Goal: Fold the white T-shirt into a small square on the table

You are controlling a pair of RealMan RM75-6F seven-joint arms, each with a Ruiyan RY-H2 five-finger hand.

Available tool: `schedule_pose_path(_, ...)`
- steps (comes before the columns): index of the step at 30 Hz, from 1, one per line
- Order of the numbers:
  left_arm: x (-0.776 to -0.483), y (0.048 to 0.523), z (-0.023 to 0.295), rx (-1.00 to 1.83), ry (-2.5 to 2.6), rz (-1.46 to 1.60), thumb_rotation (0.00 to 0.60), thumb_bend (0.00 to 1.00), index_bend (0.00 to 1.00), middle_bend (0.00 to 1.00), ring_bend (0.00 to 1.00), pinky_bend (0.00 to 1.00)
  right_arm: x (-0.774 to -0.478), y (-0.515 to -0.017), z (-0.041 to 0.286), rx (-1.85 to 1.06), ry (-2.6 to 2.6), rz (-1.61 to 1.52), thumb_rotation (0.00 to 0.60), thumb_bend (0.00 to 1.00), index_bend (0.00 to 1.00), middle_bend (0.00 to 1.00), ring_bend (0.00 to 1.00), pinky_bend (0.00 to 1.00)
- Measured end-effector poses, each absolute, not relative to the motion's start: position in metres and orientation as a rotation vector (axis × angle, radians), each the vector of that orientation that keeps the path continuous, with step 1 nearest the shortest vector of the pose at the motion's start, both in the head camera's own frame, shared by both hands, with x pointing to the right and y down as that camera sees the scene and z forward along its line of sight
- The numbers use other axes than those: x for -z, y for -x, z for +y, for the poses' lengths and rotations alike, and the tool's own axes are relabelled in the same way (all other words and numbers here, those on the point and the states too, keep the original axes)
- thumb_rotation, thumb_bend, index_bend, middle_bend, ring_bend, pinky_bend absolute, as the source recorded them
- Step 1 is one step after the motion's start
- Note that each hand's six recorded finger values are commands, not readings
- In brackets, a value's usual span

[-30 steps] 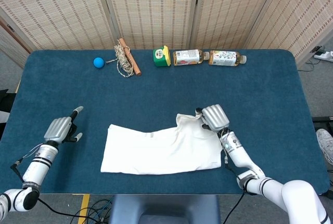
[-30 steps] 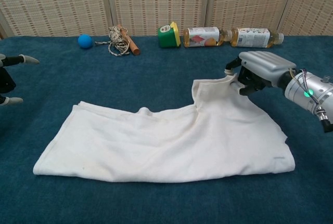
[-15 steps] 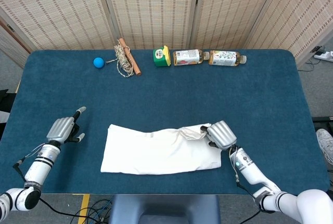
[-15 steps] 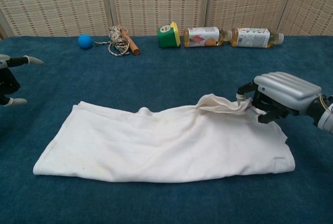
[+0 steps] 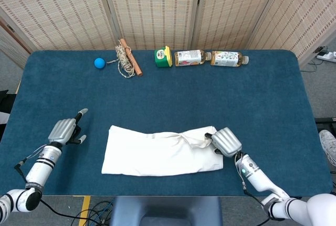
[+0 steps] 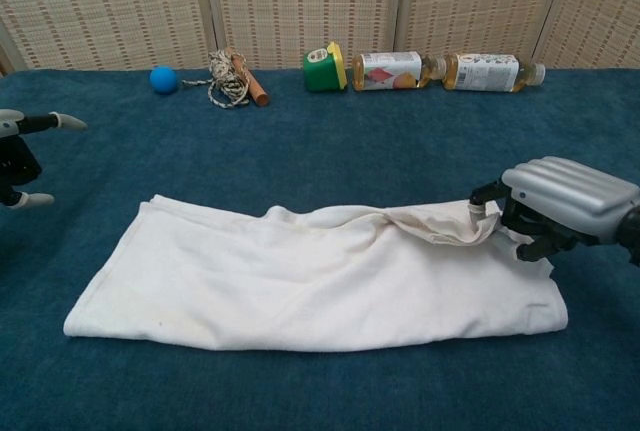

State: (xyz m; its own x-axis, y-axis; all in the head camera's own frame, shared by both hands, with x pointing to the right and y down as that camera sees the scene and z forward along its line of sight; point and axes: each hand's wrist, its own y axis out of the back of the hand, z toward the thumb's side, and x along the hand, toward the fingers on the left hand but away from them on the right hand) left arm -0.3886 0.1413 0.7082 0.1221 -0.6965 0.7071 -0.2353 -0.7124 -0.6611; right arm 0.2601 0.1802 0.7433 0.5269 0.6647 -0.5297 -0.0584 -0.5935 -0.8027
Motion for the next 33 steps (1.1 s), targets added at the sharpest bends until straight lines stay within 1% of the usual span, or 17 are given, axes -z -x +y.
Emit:
schedule_pose_path(2, -0.708, 0.388, 0.141, 1.616, 2.021, 0.901, 0.600, 0.36, 0.00, 0.93, 0.85, 1.00, -0.742, -0.262, 0.183, -1.134, 1.960, -0.486, 0.600, 0.46, 0.22, 0.97, 1.00, 1.00)
schedule_pose_path(5, -0.708, 0.387, 0.140, 1.611, 2.024, 0.900, 0.600, 0.36, 0.00, 0.93, 0.85, 1.00, -0.740, -0.266, 0.185, -1.151, 1.968, -0.473, 0.600, 0.45, 0.19, 0.97, 1.00, 1.00)
schedule_pose_path(11, -0.705, 0.386, 0.137, 1.596, 2.013, 0.886, 0.600, 0.36, 0.00, 0.93, 0.85, 1.00, -0.730, -0.272, 0.192, -1.160, 1.969, -0.449, 0.600, 0.45, 0.19, 0.97, 1.00, 1.00)
schedule_pose_path(14, -0.703, 0.386, 0.133, 1.586, 2.005, 0.882, 0.600, 0.36, 0.00, 0.93, 0.85, 1.00, -0.720, -0.276, 0.193, -1.152, 1.962, -0.460, 0.600, 0.45, 0.24, 0.97, 1.00, 1.00)
schedule_pose_path(17, -0.699, 0.384, 0.130, 1.570, 2.002, 0.878, 0.600, 0.36, 0.00, 0.93, 0.85, 1.00, -0.706, -0.280, 0.186, -1.132, 1.947, -0.510, 0.600, 0.45, 0.28, 0.97, 1.00, 1.00)
schedule_pose_path(23, -0.693, 0.374, 0.123, 1.507, 2.004, 0.850, 0.600, 0.36, 0.10, 0.93, 0.85, 1.00, -0.662, -0.289, 0.149, -1.076, 1.858, -0.691, 0.600, 0.45, 0.29, 0.97, 1.00, 1.00)
schedule_pose_path(26, -0.691, 0.363, 0.121, 1.461, 2.014, 0.811, 0.600, 0.36, 0.17, 0.93, 0.85, 1.00, -0.637, -0.296, 0.131, -1.064, 1.790, -0.755, 0.600, 0.45, 0.33, 0.97, 1.00, 1.00)
schedule_pose_path(28, -0.691, 0.353, 0.120, 1.426, 2.025, 0.772, 0.600, 0.36, 0.22, 0.93, 0.85, 1.00, -0.621, -0.302, 0.122, -1.063, 1.741, -0.787, 0.600, 0.45, 0.33, 0.97, 1.00, 1.00)
schedule_pose_path(31, -0.697, 0.338, 0.118, 1.392, 2.043, 0.714, 0.600, 0.36, 0.25, 0.93, 0.85, 1.00, -0.606, -0.311, 0.117, -1.080, 1.703, -0.825, 0.600, 0.45, 0.33, 0.97, 1.00, 1.00)
schedule_pose_path(33, -0.702, 0.331, 0.118, 1.384, 2.053, 0.692, 0.600, 0.36, 0.27, 0.93, 0.85, 1.00, -0.603, -0.317, 0.118, -1.096, 1.694, -0.842, 0.600, 0.45, 0.33, 0.97, 1.00, 1.00)
